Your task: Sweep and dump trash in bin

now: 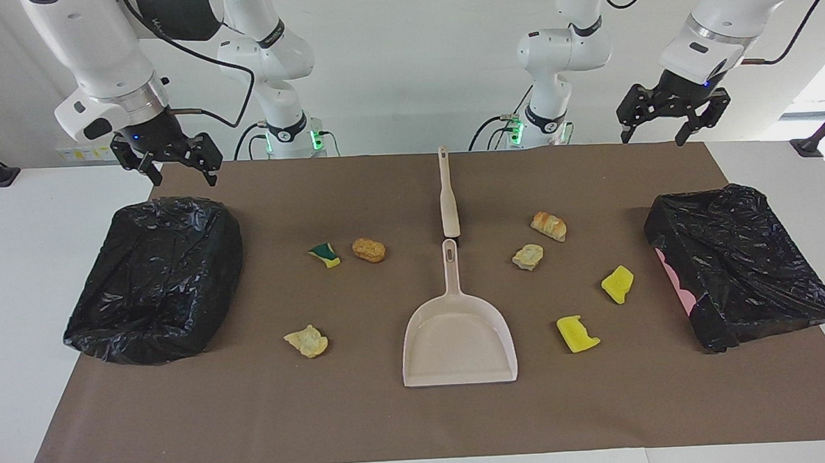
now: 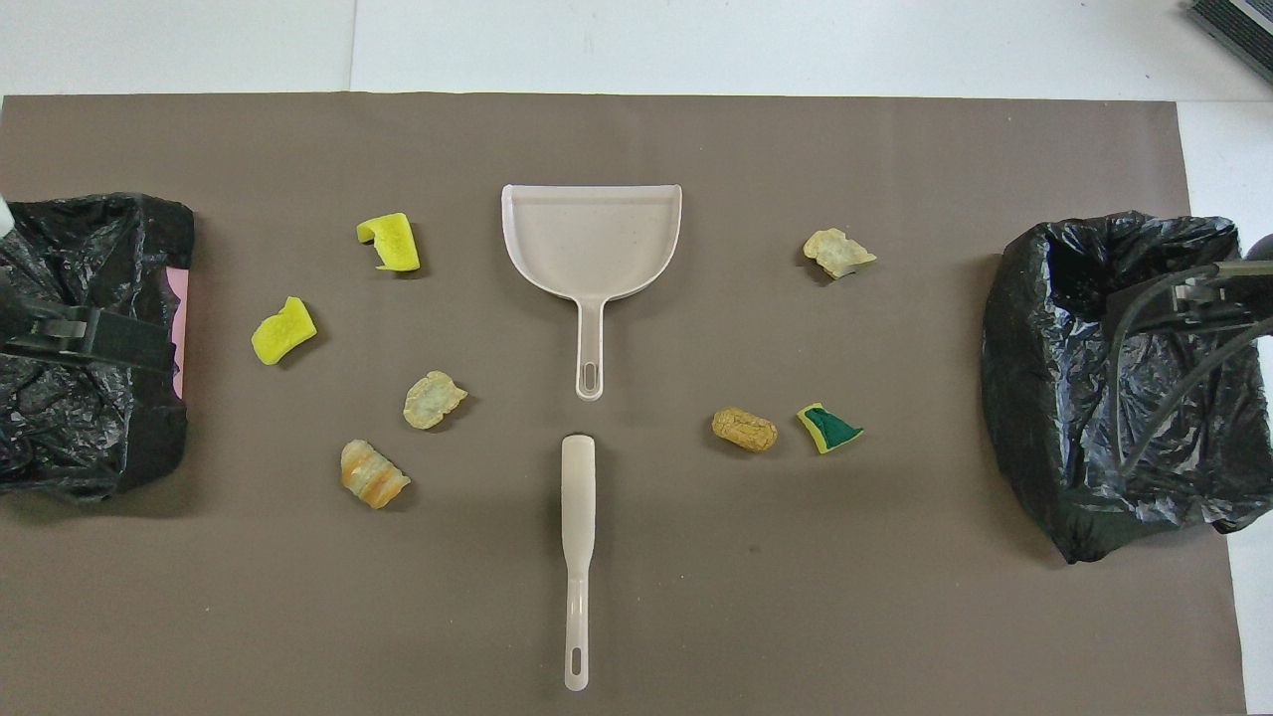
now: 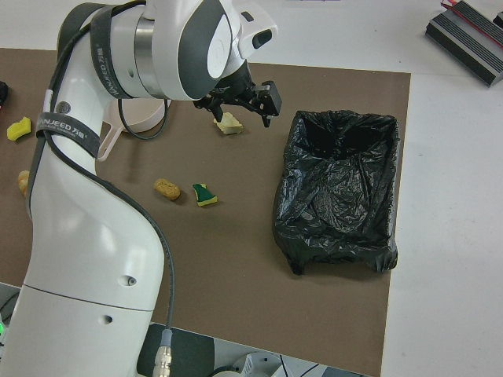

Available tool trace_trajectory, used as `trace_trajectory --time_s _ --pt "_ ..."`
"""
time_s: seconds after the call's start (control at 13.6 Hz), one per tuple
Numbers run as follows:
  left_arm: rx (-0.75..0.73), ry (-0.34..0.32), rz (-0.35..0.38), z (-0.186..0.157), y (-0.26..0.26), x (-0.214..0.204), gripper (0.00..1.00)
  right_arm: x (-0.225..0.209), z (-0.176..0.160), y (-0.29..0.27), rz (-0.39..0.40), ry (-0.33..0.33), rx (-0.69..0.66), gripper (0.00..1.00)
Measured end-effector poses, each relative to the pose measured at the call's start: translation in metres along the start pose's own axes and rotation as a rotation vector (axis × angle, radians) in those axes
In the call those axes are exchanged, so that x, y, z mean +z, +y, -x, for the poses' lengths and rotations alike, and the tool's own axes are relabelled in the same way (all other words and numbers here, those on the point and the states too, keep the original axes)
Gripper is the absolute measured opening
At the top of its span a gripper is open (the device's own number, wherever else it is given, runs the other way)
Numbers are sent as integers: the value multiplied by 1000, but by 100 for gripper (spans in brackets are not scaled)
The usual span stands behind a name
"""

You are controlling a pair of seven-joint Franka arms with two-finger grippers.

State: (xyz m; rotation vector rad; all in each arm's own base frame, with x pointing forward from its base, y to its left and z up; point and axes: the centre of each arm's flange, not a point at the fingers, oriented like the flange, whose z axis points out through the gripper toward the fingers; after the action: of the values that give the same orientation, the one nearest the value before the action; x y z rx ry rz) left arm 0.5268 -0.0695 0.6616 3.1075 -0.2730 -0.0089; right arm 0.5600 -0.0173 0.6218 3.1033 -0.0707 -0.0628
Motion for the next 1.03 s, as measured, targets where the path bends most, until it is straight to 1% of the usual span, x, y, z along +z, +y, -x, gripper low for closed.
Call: trace_trajectory --time_s 0.22,0.44,0.59,0.74,1.03 --pt "26 -14 -1 3 18 7 100 0 0 0 0 0 0 100" --pt "31 -33 -12 13 59 26 100 0 0 0 0 0 0 100" --pt "30 -47 -26 20 96 47 100 0 0 0 0 0 0 100" --pt "19 -42 -32 29 139 75 100 0 0 0 0 0 0 100" --pt "21 -50 2 62 203 128 100 0 0 0 0 0 0 100"
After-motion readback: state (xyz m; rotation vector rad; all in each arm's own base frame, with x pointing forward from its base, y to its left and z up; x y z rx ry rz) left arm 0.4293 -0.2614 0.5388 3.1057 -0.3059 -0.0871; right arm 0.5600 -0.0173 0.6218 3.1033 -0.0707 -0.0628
